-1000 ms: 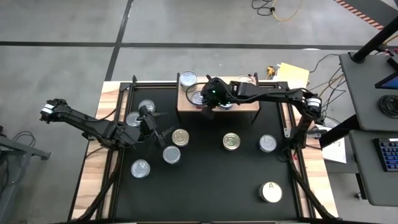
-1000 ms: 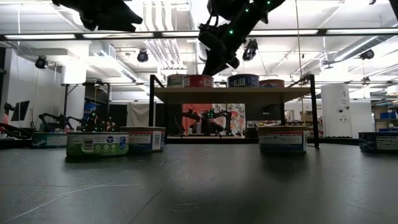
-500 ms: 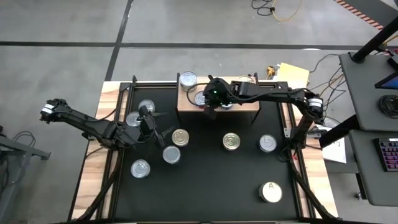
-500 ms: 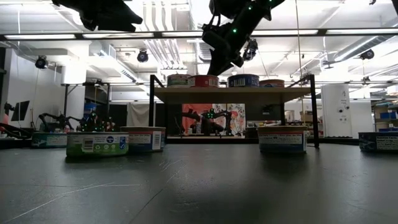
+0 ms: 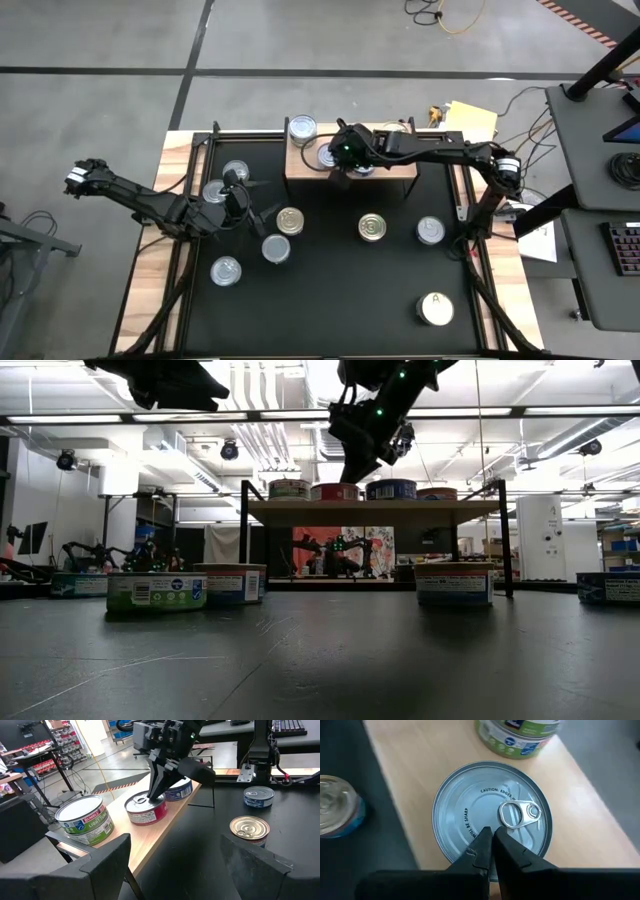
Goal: Stack canned seafood by type on shelf
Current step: Put the red tuna can on the shelf
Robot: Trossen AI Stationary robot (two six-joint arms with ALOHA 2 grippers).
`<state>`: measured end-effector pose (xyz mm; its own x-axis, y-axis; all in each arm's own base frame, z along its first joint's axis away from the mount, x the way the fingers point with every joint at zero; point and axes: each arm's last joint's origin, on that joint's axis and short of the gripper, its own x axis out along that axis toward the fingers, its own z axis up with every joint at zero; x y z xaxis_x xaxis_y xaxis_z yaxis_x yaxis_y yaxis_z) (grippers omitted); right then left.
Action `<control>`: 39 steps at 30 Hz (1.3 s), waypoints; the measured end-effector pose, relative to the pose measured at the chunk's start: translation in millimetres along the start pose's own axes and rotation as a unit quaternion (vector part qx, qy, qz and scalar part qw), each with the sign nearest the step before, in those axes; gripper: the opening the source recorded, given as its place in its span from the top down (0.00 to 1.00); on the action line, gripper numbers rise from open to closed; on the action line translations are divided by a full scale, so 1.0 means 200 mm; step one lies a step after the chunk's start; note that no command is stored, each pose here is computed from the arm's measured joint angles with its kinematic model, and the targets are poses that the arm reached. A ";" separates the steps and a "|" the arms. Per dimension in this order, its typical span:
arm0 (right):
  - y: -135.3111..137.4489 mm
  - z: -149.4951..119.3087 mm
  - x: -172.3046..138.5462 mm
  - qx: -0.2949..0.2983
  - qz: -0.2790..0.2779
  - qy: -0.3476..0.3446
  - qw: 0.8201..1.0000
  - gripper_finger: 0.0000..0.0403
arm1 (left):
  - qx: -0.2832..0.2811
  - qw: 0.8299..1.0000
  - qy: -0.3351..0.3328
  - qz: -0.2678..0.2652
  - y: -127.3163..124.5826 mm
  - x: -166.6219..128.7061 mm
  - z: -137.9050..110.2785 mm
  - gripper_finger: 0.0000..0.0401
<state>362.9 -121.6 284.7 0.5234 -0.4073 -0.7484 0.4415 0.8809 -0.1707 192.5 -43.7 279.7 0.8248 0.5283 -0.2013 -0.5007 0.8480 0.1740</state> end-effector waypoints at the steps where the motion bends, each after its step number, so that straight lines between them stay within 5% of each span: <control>1: -0.01 0.00 0.00 0.000 -0.003 0.000 1.000 0.98 | 0.000 1.000 0.000 0.000 0.00 0.00 0.00 0.28; 24: -0.22 0.02 0.11 0.027 -0.043 -0.019 0.999 0.98 | 0.001 1.000 0.004 0.000 0.00 0.00 -0.02 0.28; 39: -0.23 0.03 0.09 0.024 -0.044 -0.040 0.998 0.98 | -0.001 1.000 0.005 0.001 0.00 0.00 -0.03 0.28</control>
<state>357.8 -170.7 282.9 0.5364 -0.5020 -0.6784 0.5214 0.8292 -0.2014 191.8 -43.4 273.5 0.8215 0.5297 -0.2110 -0.5024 0.8475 0.1714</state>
